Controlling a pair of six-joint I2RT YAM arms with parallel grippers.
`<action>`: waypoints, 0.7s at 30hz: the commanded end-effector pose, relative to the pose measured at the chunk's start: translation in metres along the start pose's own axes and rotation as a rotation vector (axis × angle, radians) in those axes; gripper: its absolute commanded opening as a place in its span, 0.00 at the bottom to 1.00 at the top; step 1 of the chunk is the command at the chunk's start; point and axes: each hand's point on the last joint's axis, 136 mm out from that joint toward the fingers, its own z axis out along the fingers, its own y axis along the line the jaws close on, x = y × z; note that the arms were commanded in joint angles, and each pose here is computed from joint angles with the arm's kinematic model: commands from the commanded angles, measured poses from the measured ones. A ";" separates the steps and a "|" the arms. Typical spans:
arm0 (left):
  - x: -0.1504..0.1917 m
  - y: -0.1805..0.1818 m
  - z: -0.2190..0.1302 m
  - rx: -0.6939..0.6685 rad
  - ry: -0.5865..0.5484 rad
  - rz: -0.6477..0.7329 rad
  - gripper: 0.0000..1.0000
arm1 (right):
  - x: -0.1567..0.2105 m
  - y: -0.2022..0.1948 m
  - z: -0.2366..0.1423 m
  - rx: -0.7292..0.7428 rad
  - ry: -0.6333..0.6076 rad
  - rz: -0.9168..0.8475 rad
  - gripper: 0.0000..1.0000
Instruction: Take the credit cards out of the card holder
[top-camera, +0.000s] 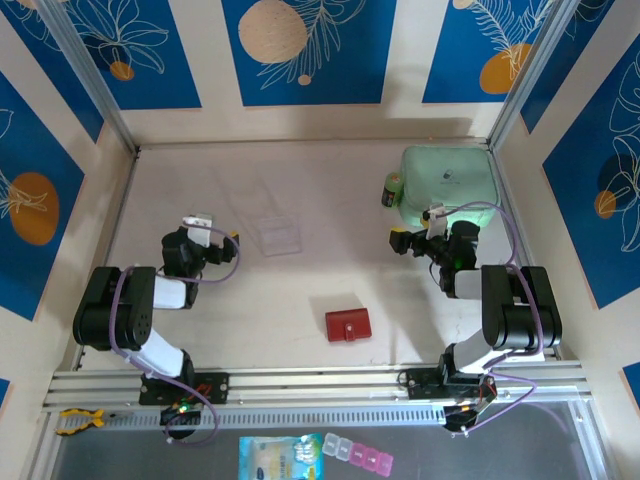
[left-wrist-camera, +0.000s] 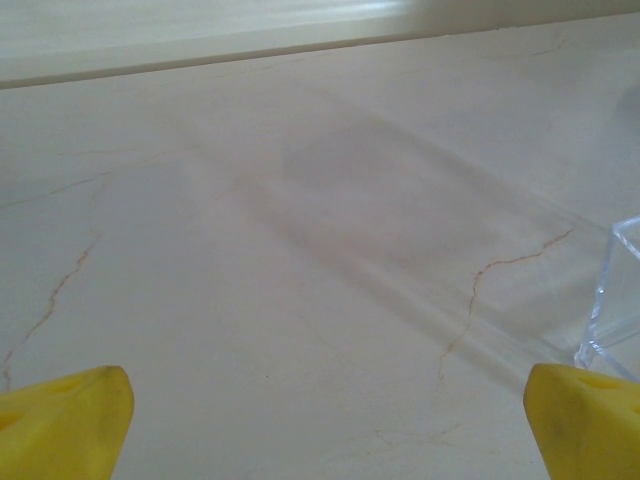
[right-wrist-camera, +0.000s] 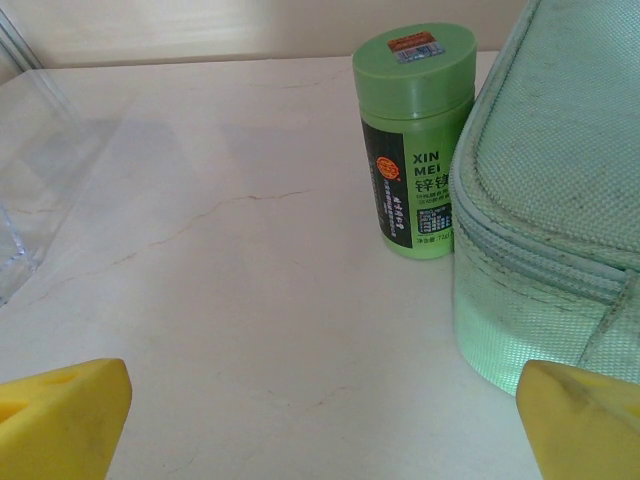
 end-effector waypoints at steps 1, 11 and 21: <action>-0.008 0.005 0.001 -0.023 -0.019 -0.008 1.00 | -0.003 0.004 -0.002 -0.022 -0.019 -0.032 0.99; -0.008 0.005 0.001 -0.023 -0.019 -0.008 1.00 | -0.004 0.004 -0.002 -0.021 -0.020 -0.032 0.99; -0.008 0.006 0.001 -0.024 -0.017 -0.008 1.00 | -0.003 0.005 -0.003 -0.021 -0.023 -0.035 0.99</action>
